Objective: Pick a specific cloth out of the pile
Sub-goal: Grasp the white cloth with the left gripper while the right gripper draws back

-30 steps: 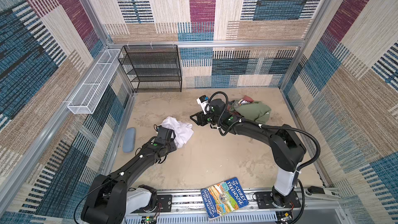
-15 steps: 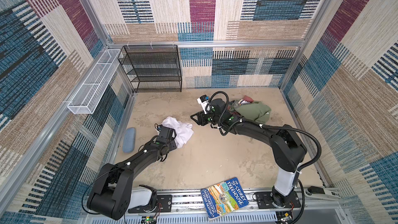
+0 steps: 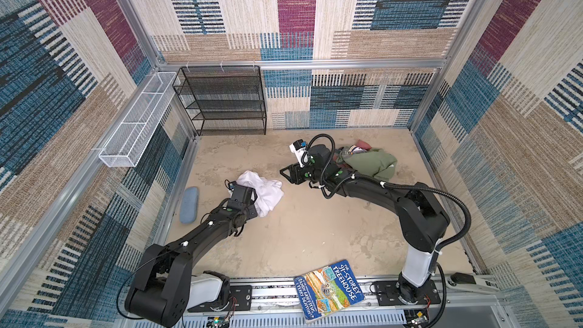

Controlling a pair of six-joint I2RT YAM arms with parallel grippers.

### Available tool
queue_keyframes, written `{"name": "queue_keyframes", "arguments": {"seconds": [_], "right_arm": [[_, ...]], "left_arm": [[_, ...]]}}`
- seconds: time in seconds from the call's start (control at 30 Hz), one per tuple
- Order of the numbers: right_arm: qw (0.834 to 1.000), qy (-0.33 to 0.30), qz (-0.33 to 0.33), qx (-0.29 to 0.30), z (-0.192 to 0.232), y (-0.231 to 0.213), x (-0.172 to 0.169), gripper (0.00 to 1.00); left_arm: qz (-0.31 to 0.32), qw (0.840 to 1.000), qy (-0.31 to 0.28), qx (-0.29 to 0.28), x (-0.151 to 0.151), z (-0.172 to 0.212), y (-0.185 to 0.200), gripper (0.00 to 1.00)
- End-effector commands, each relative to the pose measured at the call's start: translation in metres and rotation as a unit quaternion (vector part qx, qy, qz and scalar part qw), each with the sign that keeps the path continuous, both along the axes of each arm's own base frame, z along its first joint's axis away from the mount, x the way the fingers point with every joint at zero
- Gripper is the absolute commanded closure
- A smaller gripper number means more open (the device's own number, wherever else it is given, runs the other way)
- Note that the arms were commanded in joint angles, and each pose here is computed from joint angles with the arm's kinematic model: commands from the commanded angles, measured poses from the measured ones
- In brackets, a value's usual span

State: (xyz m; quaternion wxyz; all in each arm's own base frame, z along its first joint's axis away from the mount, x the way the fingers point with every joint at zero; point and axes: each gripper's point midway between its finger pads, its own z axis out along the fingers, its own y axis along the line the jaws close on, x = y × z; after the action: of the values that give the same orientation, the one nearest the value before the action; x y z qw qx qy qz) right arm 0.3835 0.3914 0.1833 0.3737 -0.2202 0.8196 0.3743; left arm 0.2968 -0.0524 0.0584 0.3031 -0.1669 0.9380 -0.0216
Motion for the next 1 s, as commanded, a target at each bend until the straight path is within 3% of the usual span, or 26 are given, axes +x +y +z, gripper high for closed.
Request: {"name": "queue_keyframes", "arguments": {"seconds": [0.0, 0.4, 0.97], "right_arm": [[1.000, -0.005, -0.002, 0.012, 0.008, 0.002, 0.001, 0.49], [1.000, -0.004, 0.001, 0.024, 0.012, 0.001, -0.003, 0.50], [1.000, -0.010, -0.006, 0.027, 0.016, -0.006, -0.008, 0.50]], "left_arm": [[0.002, 1.000, 0.004, 0.021, -0.007, 0.010, 0.009, 1.00], [0.009, 0.998, -0.050, 0.022, -0.018, 0.079, 0.018, 1.00], [-0.019, 0.990, -0.135, 0.040, 0.010, 0.179, 0.014, 1.00]]}}
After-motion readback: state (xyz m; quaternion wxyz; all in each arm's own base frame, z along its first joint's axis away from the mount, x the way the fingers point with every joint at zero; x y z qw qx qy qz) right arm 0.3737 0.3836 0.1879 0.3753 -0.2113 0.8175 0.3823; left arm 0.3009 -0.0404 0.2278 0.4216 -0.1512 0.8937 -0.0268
